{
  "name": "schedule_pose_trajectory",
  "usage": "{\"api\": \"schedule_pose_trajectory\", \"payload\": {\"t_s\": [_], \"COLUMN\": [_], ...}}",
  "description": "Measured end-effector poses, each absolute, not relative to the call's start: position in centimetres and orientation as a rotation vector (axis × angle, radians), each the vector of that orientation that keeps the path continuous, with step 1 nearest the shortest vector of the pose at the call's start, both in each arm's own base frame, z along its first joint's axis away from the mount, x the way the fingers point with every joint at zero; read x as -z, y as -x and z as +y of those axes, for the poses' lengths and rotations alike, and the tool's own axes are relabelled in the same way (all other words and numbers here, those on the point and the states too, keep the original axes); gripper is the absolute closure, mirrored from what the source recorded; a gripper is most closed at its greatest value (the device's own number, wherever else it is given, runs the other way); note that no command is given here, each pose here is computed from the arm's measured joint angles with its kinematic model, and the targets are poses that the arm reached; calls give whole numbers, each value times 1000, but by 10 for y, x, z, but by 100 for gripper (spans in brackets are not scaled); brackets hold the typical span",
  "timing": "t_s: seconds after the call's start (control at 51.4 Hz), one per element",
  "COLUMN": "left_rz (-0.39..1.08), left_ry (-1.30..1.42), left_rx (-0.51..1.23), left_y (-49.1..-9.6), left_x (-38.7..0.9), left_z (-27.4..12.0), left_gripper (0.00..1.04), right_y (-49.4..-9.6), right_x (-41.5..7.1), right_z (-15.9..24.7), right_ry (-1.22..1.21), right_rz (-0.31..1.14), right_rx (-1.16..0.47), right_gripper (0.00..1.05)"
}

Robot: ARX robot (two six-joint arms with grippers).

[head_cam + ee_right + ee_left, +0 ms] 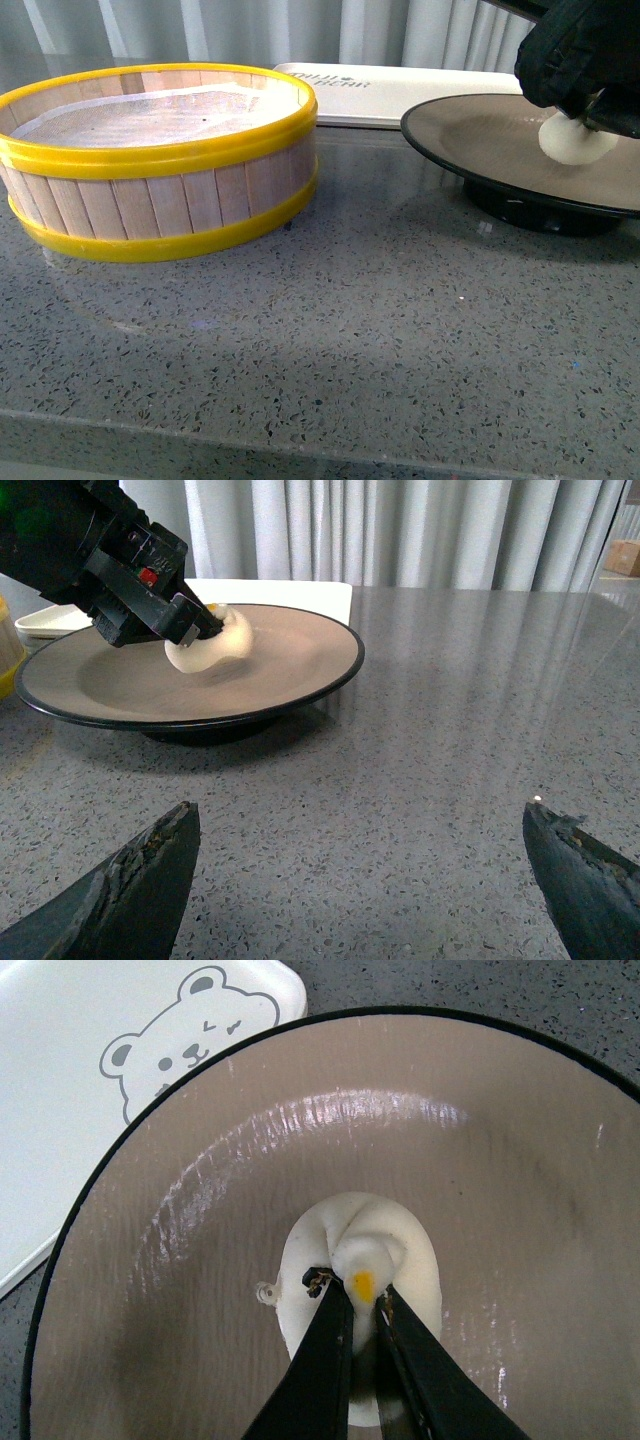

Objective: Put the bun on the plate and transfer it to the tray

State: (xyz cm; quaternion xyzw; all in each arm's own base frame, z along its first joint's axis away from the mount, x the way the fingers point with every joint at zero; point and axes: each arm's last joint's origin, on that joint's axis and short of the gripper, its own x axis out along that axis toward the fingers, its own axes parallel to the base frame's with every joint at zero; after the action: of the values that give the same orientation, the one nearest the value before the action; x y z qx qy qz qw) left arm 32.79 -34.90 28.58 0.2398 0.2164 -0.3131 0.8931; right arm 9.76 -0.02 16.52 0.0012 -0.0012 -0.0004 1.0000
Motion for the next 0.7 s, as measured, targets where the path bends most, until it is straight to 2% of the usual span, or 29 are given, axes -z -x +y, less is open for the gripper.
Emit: {"api": "schedule_pose_trajectory", "payload": {"t_s": [0.311,0.564,0.7], "left_rz": [456,474,475], "left_ry": [-562,-567,-556], "left_rx": [656,663,668], "left_y": [-324,-324,-325], "left_x": [-280,-278,-283], "left_z": [-352,-352,-351], "left_gripper": [99,51,33], "right_y": [-98,-98,-98], "right_x": [-165,-165,-165], "right_z": [0,0,0], "right_ry": [-2,-2,-2], "right_rz": [-2,-2,-2], "right_rx": [1,1,1], "right_gripper": [8,8,8]}}
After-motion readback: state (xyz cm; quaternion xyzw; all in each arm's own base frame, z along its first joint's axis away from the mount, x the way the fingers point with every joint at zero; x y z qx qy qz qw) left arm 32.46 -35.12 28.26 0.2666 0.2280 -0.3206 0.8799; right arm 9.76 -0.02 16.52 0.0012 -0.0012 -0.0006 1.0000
